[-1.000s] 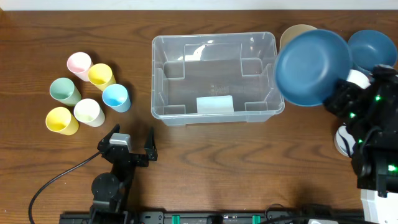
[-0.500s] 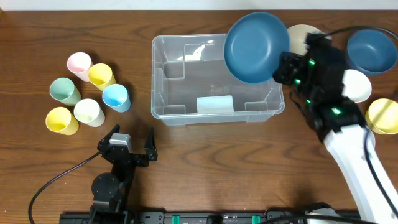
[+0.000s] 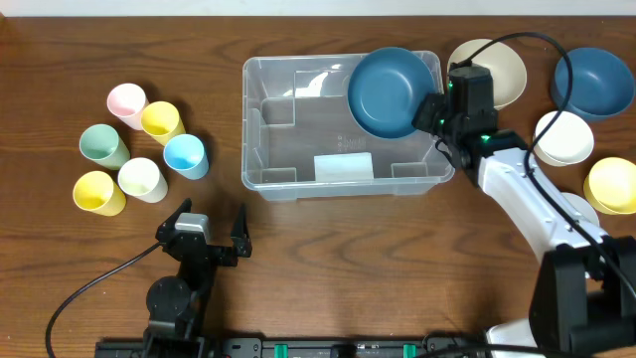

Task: Pack container
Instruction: 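Carry the teal bowl into the clear bin and release it, then move the right gripper to the beige bowl and grasp its rim, then lift the beige bowl and place it into the teal bowl in the bin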

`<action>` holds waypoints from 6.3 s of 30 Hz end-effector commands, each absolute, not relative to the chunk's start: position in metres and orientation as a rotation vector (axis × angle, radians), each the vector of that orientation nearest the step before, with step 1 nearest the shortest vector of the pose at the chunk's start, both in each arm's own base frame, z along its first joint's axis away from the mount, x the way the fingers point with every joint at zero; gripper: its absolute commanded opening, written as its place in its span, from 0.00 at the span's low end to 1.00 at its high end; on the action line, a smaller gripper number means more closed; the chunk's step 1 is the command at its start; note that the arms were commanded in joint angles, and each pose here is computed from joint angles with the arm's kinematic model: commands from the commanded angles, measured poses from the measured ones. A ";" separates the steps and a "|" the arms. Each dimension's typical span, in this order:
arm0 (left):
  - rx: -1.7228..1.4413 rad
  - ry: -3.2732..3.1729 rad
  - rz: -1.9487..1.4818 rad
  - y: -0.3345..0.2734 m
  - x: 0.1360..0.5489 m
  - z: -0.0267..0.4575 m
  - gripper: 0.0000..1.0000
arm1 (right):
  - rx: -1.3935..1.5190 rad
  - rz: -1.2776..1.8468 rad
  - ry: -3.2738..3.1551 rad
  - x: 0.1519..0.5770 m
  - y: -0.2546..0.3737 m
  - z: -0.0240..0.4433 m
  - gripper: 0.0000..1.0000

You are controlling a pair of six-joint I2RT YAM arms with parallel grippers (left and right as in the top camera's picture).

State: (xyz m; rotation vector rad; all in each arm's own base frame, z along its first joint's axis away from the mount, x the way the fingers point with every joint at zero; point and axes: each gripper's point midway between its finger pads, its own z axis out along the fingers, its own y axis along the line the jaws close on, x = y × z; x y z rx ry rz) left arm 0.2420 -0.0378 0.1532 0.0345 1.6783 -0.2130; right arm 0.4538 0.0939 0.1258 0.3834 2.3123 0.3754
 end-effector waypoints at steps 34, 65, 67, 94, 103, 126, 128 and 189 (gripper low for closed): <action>0.045 1.723 -0.212 -0.039 0.241 0.138 0.98 | 0.261 0.357 2.300 0.466 0.123 0.125 0.50; 0.045 1.723 -0.212 -0.039 0.241 0.138 0.98 | -0.236 0.488 2.430 0.364 0.162 0.214 0.48; 0.045 1.723 -0.212 -0.039 0.241 0.138 0.98 | -0.297 0.515 2.422 0.360 0.170 0.215 0.48; 0.045 1.723 -0.212 -0.039 0.241 0.138 0.98 | -0.528 0.806 2.242 0.394 0.349 0.137 0.46; 0.045 1.723 -0.212 -0.039 0.241 0.138 0.98 | -0.612 0.849 2.285 0.365 0.368 0.129 0.44; 0.045 1.723 -0.212 -0.039 0.241 0.138 0.98 | -0.552 0.817 2.319 0.388 0.348 0.147 0.43; 0.045 1.723 -0.212 -0.039 0.241 0.138 0.98 | -0.527 0.803 2.298 0.403 0.340 0.166 0.43; 0.045 1.723 -0.212 -0.039 0.241 0.138 0.98 | 1.012 -0.021 2.601 0.499 -0.063 0.047 0.01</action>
